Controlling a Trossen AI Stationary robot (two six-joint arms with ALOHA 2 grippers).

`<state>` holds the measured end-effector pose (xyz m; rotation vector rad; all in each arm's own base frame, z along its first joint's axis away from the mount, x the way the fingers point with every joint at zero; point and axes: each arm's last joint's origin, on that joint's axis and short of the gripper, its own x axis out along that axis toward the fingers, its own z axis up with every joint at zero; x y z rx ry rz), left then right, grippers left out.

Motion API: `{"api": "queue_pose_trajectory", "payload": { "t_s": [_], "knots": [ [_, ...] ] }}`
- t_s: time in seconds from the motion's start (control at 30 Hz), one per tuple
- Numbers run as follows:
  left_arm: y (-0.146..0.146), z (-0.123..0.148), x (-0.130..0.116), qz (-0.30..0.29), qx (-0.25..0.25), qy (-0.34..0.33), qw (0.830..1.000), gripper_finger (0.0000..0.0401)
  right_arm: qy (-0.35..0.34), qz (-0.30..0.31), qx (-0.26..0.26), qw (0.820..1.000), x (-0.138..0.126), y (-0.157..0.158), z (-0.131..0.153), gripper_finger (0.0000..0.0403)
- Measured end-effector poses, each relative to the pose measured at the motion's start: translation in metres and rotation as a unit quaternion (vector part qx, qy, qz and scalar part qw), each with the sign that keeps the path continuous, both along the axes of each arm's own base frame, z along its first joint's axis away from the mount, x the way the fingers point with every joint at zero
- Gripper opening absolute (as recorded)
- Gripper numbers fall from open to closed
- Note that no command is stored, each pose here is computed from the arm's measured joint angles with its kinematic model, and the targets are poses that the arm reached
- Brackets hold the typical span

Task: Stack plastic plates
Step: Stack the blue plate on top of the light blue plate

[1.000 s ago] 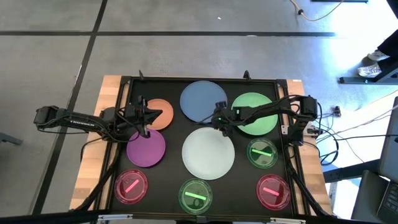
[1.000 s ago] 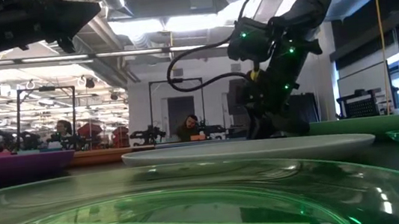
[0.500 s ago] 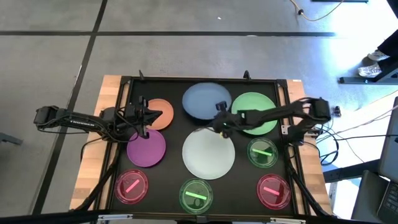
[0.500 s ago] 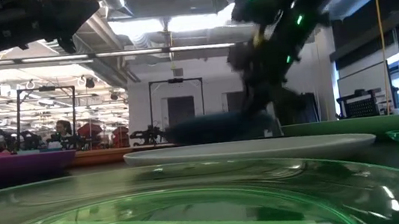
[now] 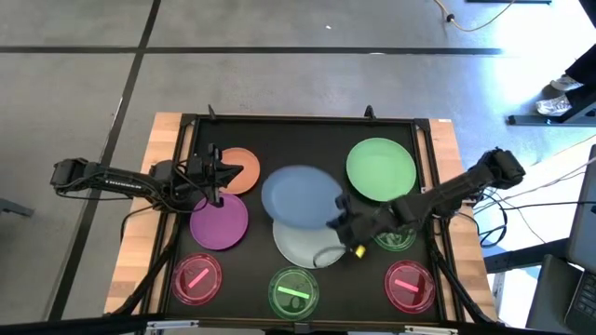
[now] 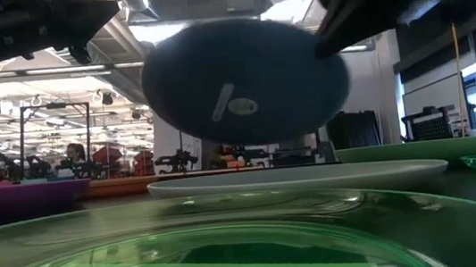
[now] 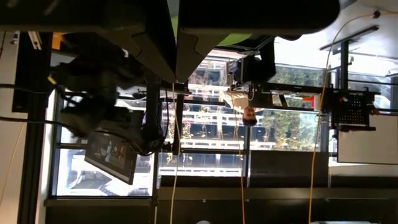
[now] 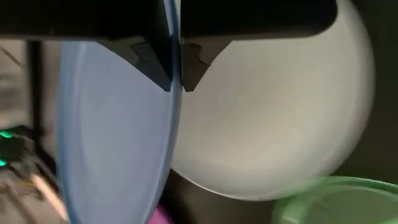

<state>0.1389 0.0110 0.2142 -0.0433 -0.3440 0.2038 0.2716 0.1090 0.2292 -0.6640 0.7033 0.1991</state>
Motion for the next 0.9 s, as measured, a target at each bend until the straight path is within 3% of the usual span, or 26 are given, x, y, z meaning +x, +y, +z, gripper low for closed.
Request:
{"api": "queue_pose_trajectory", "payload": {
  "t_s": [0.33,0.63,0.9],
  "knots": [
    [0.000,0.000,0.000,0.001,0.000,0.000,1.000,0.0004,0.039,0.025,0.093,0.995,-0.020,0.044,-0.009,0.0002],
    [0.000,0.001,0.000,-0.003,-0.010,-0.008,1.000,0.0004,0.087,0.014,0.097,0.991,-0.018,0.047,-0.036,0.0002],
    [0.000,0.001,0.000,-0.003,-0.009,-0.008,1.000,0.0004,0.084,0.009,0.113,0.990,-0.004,0.052,-0.055,0.0009]
  ]
}}
